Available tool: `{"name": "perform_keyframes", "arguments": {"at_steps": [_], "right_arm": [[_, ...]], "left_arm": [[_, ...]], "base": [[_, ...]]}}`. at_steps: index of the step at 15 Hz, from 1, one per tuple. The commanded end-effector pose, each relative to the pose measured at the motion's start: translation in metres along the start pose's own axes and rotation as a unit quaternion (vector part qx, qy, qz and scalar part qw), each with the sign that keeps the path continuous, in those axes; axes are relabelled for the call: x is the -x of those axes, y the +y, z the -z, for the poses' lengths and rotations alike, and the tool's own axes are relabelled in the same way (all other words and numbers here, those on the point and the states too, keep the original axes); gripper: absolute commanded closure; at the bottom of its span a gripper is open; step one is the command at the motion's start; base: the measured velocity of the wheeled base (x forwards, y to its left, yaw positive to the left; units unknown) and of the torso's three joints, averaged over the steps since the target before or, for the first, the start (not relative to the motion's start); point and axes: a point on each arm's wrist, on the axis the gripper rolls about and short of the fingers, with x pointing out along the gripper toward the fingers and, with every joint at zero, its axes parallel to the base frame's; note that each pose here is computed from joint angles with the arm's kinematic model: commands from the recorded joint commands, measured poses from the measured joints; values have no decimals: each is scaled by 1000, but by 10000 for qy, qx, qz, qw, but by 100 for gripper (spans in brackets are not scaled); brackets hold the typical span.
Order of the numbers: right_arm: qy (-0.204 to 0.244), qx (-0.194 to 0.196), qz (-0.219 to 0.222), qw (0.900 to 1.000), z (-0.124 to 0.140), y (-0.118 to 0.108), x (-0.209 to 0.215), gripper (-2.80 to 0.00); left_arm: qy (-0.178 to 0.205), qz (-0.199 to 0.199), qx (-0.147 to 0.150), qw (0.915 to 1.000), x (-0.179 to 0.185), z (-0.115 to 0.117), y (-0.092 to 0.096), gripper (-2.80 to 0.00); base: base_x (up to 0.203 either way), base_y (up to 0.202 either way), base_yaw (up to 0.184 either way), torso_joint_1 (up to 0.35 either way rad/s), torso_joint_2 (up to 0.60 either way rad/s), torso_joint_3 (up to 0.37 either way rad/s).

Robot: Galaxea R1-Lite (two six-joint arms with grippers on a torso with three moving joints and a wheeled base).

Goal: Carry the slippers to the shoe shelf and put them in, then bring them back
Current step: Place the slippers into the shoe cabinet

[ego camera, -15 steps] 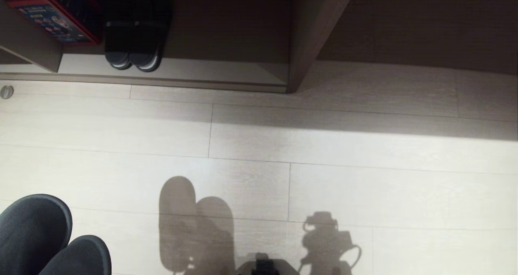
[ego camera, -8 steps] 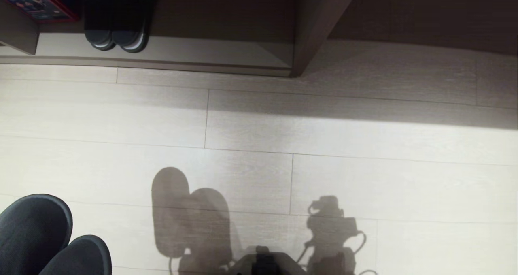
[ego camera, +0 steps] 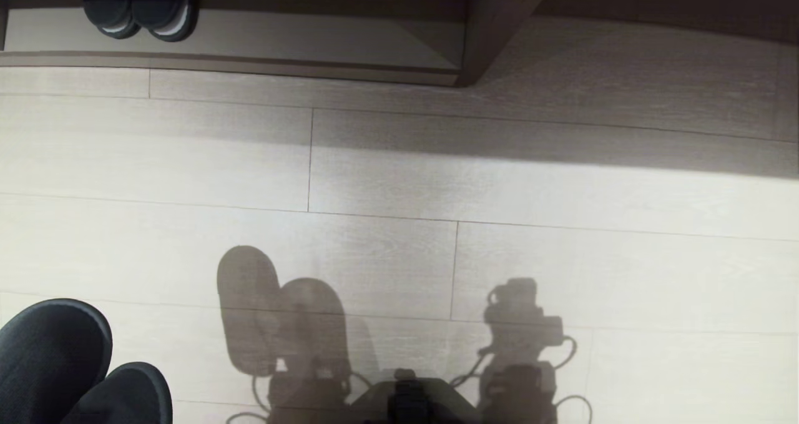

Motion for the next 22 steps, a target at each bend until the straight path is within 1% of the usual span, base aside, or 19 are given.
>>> {"name": "perform_keyframes", "arguments": {"at_steps": [1,10,13,18,22], "right_arm": [[0,-1,2,10000,0,0,0,0],[0,-1,2,10000,0,0,0,0],[0,-1,-1,10000,0,0,0,0],[0,-1,-5,10000,0,0,0,0],[0,6,-5,10000,0,0,0,0]], "left_arm": [[6,6,2,10000,0,0,0,0],[5,-1,1,10000,0,0,0,0],[6,6,-6,10000,0,0,0,0],[6,6,-13,10000,0,0,0,0],[-1,10,-70,10000,0,0,0,0]], "base": [[0,0,0,2,2,-191],[0,0,0,4,2,-183],[0,0,0,0,2,-26],[159,0,-2,0,3,-4],[0,0,0,0,0,0]]}}
